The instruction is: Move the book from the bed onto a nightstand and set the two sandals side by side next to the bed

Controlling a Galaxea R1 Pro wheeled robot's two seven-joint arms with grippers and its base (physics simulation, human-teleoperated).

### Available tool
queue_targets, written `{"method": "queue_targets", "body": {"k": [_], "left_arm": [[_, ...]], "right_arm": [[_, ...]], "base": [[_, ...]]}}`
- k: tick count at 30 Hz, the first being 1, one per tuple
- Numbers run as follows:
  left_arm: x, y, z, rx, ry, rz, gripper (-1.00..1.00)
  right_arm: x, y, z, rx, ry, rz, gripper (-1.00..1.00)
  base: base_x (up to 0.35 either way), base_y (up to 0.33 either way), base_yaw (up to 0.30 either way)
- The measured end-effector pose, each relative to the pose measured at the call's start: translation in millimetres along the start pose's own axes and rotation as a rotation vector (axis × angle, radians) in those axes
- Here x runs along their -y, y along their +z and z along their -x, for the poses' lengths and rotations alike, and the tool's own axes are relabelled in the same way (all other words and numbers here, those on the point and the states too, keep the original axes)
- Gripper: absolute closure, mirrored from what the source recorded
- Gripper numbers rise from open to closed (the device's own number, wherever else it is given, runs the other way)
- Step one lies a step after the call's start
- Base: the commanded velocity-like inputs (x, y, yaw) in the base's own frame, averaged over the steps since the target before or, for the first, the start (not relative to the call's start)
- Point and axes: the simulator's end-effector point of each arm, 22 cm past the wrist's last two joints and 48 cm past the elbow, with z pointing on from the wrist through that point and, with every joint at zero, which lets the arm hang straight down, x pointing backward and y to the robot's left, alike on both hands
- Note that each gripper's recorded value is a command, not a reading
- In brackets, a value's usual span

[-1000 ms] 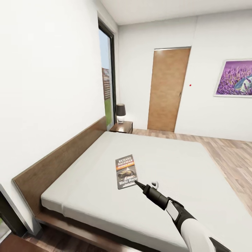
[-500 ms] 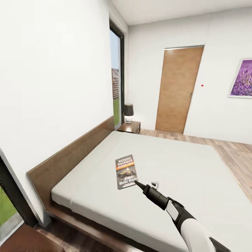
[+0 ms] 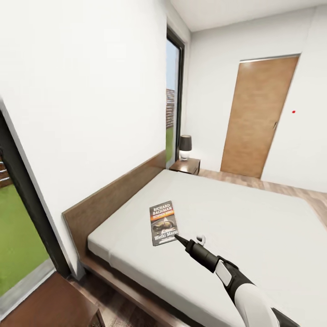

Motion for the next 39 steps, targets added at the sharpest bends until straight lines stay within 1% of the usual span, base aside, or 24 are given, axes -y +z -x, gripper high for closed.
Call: {"method": "queue_targets", "body": {"k": [17, 26, 39], "left_arm": [[1.1, -0.1, -0.1, 0.0, 0.0, -0.002, -1.0], [1.1, -0.1, -0.1, 0.0, -0.002, -0.002, -1.0], [1.1, -0.1, -0.1, 0.0, -0.002, -0.002, -1.0]], "right_arm": [[0.0, 0.0, -0.3, -0.001, 0.0, 0.0, 1.0], [1.5, 0.2, -7.1, -0.031, -0.016, -0.007, 1.0], [2.5, -0.1, -8.6, -0.038, -0.02, -0.011, 1.0]], "base": [[0.0, -0.057, 0.288], [0.0, -0.007, 0.288], [0.0, -0.001, 0.288]]}}
